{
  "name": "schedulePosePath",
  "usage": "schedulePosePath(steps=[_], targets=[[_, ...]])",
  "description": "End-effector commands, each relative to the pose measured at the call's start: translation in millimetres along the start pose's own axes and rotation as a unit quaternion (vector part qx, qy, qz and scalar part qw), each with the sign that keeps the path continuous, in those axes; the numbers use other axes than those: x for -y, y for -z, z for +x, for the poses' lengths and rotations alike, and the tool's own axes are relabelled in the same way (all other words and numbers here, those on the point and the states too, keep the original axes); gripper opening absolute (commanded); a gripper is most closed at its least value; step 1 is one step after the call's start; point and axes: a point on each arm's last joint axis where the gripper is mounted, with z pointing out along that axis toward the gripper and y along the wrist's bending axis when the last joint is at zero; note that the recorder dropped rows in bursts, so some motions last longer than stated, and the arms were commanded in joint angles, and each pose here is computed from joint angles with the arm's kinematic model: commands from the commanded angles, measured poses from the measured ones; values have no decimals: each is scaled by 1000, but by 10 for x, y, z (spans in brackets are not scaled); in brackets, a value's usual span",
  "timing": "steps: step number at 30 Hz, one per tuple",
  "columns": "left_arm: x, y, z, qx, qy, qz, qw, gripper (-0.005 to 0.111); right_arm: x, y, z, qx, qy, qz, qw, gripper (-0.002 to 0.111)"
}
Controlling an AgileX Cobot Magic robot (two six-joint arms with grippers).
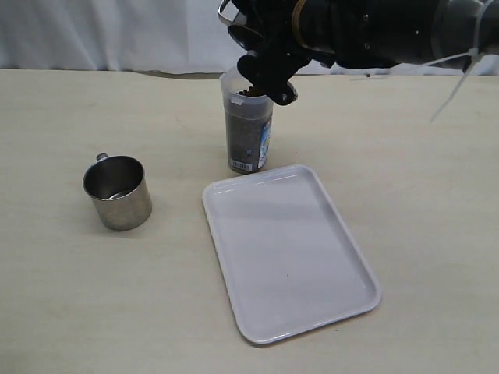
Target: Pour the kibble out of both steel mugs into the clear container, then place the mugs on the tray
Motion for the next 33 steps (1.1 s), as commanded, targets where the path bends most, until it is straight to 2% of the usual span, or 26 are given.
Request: schedulePosePath(steps=[1,33], targets=[[2,-1,2,4,-1,3,1000,0,40,36,61,-14,18,3,1000,5],[3,-1,-1,6,-1,3,1000,0,119,50,7,-19,71,14,997,5]])
